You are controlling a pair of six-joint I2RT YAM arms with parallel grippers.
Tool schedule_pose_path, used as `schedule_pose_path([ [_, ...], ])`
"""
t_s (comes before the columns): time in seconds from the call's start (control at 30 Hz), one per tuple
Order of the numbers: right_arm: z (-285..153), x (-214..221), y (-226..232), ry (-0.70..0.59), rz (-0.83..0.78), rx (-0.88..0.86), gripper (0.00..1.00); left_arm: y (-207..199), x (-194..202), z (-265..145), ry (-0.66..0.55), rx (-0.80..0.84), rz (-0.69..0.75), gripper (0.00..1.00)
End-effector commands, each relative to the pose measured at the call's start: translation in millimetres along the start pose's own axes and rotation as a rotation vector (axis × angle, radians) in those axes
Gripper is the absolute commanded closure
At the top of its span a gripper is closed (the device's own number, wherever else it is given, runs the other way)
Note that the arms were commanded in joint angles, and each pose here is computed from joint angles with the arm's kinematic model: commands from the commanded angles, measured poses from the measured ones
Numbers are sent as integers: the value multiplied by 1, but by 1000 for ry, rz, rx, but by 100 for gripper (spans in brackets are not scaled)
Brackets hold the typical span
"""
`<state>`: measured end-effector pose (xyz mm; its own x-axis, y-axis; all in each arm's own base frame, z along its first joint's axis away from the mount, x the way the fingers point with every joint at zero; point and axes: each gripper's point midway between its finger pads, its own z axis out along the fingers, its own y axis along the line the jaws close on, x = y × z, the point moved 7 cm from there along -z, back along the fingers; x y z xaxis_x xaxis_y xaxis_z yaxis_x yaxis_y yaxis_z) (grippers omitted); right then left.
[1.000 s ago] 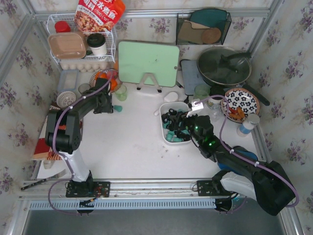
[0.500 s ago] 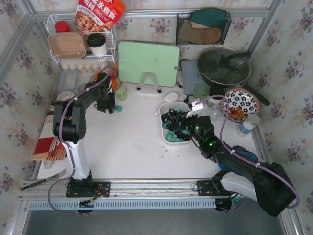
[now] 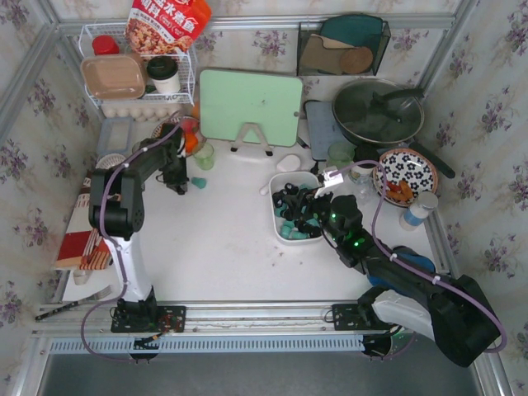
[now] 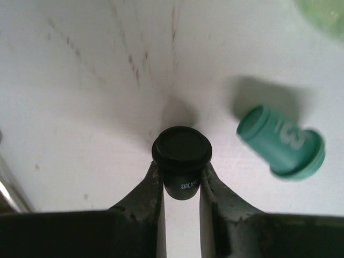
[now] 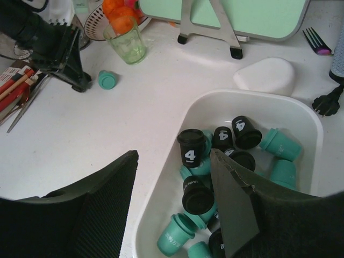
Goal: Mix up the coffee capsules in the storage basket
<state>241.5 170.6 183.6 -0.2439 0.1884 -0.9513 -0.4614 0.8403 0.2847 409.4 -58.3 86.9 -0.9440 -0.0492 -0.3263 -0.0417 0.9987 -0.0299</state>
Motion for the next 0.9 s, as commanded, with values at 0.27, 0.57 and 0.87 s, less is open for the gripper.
schedule_pose_path([
  [0.27, -15, -15, -18, -169, 24, 153, 37, -151, 37, -134, -407, 314, 422, 83],
  [0.57, -28, -20, -26, -258, 38, 215, 37, -287, 56, -140, -466, 583, 734, 68],
  [0.87, -23, -18, -23, -230, 24, 185, 37, -272, 39, -121, -533, 373, 576, 23],
])
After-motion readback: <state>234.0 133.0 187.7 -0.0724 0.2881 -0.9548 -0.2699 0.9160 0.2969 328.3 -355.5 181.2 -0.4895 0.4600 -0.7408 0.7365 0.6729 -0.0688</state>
